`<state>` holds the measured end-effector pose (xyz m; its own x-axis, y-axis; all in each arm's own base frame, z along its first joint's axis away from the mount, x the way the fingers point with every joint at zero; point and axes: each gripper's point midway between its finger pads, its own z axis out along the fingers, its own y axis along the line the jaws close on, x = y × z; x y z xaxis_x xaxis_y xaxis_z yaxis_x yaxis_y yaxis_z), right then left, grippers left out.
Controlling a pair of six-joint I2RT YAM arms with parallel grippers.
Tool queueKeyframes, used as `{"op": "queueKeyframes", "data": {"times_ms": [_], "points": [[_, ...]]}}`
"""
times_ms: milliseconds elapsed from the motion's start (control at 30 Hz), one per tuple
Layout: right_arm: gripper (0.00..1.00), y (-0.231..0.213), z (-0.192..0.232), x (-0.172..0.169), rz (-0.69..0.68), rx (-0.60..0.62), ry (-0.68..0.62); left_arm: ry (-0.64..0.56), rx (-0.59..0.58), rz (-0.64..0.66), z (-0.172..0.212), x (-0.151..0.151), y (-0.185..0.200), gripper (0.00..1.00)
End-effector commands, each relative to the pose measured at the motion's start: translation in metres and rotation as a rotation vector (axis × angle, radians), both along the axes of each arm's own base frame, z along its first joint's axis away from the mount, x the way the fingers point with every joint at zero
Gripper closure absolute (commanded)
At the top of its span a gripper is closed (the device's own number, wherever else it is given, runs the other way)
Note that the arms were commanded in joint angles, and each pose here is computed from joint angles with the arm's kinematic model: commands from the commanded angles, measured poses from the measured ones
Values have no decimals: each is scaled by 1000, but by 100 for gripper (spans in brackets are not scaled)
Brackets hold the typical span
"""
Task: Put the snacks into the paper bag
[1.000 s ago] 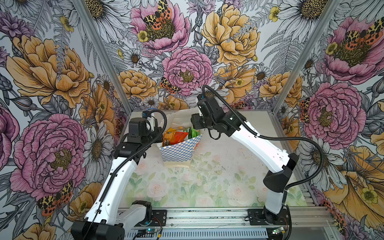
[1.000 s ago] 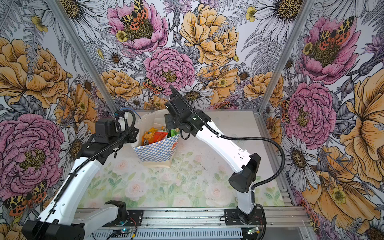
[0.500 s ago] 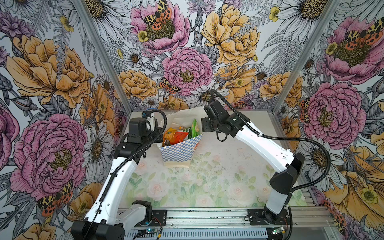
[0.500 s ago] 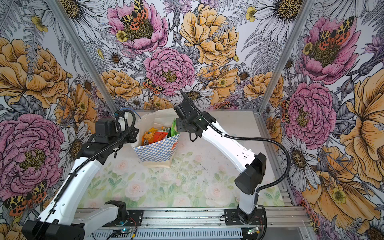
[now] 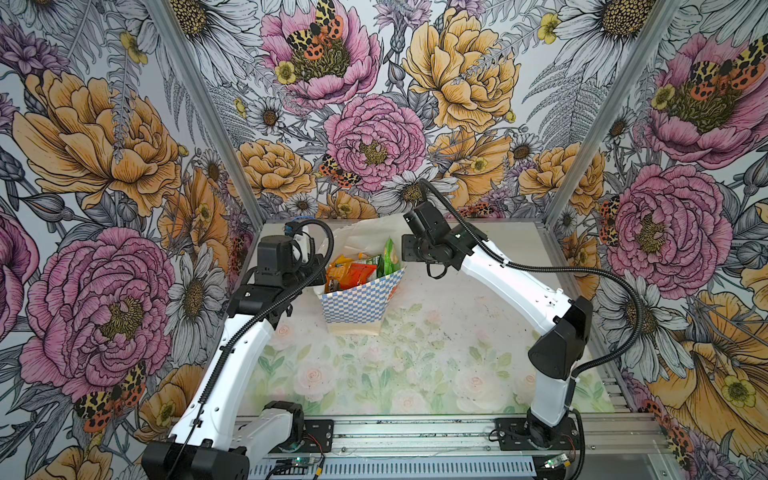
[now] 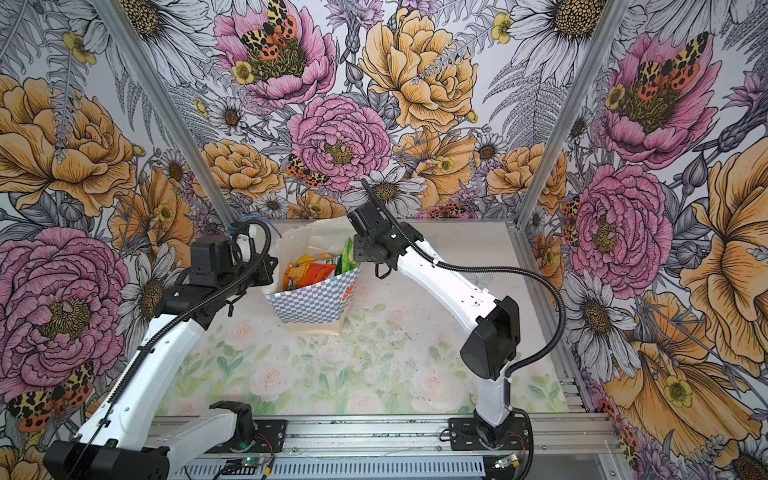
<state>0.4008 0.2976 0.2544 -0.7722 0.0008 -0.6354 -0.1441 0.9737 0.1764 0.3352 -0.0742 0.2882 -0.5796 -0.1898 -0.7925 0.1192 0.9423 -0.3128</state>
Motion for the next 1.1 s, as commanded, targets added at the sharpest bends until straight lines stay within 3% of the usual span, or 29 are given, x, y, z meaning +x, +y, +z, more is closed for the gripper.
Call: {"op": "queueKeyframes", "data": {"times_ms": [0, 200, 333, 533, 767, 900, 1067], "points": [[49, 4, 5, 9, -15, 17, -23, -107, -11, -11, 29, 4, -4, 100], [80, 6, 6, 7, -30, -77, -86, -101, -17, -16, 27, 4, -5, 100], [99, 14, 15, 2, -13, -64, -105, -92, -16, -8, 26, 5, -3, 100], [100, 24, 49, -3, 44, 4, -151, 19, -32, 33, 14, 15, -9, 100], [100, 21, 94, -19, 89, 98, -204, 37, 29, 88, 40, 21, -31, 100], [100, 10, 111, -29, 94, 139, -222, 32, -9, 75, 51, 30, -56, 100], [100, -34, 127, -35, 25, 160, -256, 13, -20, 5, 62, 32, -113, 100]]}}
